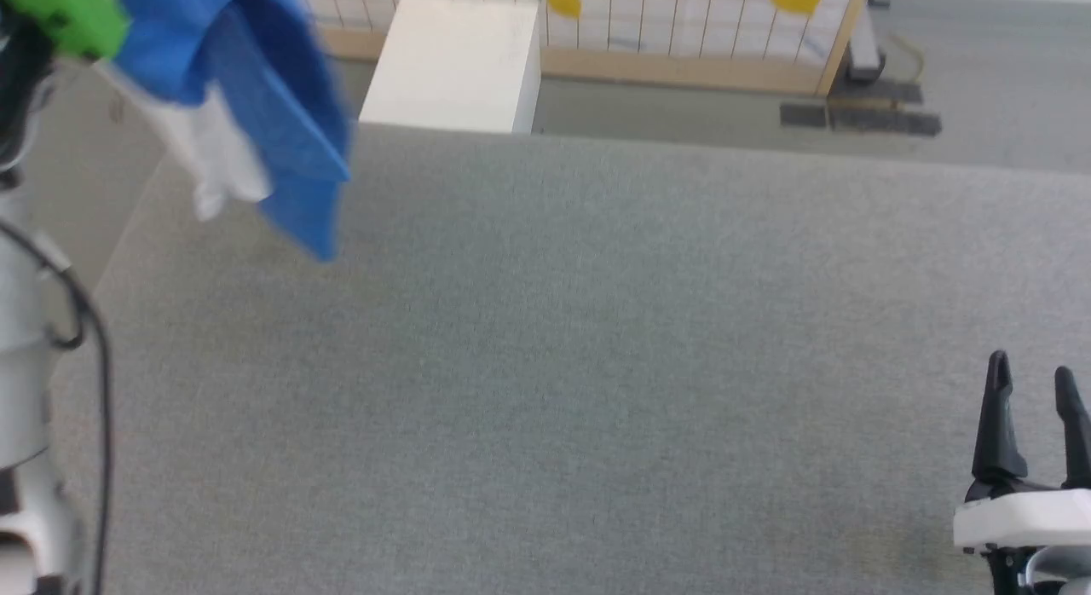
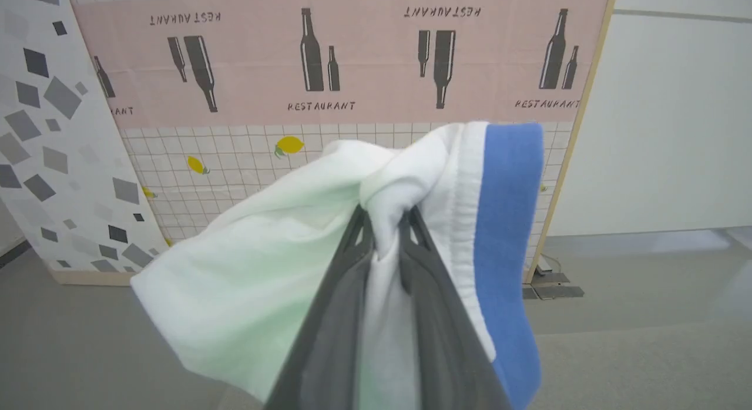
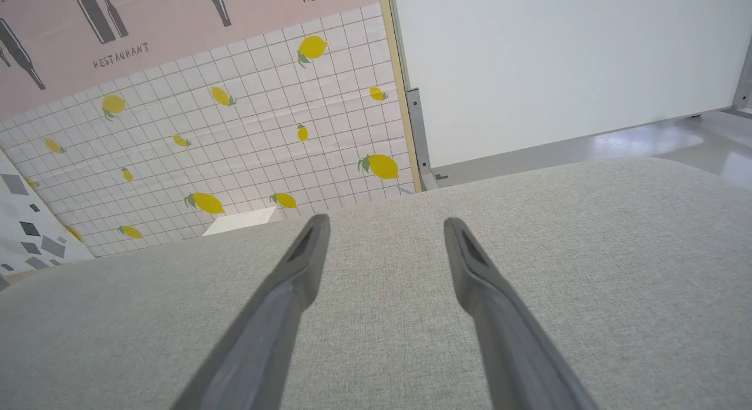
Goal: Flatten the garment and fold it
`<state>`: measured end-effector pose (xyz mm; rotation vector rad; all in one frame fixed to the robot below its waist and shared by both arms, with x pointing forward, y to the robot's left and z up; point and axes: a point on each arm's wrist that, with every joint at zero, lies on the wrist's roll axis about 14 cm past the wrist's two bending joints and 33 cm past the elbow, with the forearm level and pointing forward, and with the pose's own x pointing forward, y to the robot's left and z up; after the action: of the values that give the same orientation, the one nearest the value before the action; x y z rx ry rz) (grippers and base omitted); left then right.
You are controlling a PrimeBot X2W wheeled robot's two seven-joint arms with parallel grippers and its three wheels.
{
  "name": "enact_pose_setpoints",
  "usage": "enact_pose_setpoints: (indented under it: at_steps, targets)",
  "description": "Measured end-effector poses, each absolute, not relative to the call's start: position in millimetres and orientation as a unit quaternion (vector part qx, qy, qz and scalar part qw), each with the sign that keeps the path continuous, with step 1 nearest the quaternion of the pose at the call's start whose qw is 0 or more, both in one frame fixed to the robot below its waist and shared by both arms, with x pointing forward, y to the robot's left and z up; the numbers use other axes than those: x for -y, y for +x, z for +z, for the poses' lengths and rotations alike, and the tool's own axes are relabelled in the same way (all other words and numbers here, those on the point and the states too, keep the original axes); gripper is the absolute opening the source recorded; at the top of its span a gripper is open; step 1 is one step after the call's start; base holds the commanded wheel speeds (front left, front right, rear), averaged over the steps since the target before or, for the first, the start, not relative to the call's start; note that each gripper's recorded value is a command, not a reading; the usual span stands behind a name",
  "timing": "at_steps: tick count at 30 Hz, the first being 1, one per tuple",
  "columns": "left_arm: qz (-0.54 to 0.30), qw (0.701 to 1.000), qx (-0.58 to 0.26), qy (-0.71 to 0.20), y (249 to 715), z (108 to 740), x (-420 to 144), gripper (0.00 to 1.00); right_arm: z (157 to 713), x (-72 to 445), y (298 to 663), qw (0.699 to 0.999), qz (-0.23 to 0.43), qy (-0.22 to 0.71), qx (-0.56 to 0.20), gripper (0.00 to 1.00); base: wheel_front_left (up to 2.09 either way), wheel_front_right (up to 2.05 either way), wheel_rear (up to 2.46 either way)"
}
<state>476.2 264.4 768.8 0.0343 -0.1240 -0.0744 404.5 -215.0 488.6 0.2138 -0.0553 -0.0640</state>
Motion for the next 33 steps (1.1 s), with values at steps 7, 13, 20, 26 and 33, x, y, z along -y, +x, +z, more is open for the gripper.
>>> enact_pose_setpoints:
  at_steps: [7,13,20,26,33]
  targets:
    - [-0.135,0.978,0.156,0.001,453.1,838.8,-181.5,0.0,505.1,220.4,387.9,0.992,-0.037,0.112,0.05,1.0,0.0,0.0,0.0]
    - [-0.236,0.958,0.162,0.003,438.4,844.4,-99.7,0.0,507.3,239.1,367.6,0.99,-0.063,0.11,0.055,1.0,0.0,0.0,0.0]
    - [-0.349,0.927,0.129,-0.039,423.1,807.2,-10.2,0.0,506.8,258.2,353.0,0.988,-0.093,0.108,0.057,1.0,0.0,0.0,0.0]
    - [-0.407,0.909,0.051,-0.078,420.6,729.3,40.1,0.0,496.9,265.6,353.4,0.988,-0.106,0.108,0.043,1.0,0.0,0.0,0.0]
    - [-0.39,0.907,-0.144,-0.065,418.3,558.3,65.3,0.0,489.3,267.7,362.2,0.987,-0.111,0.11,0.033,1.0,0.0,0.0,0.0]
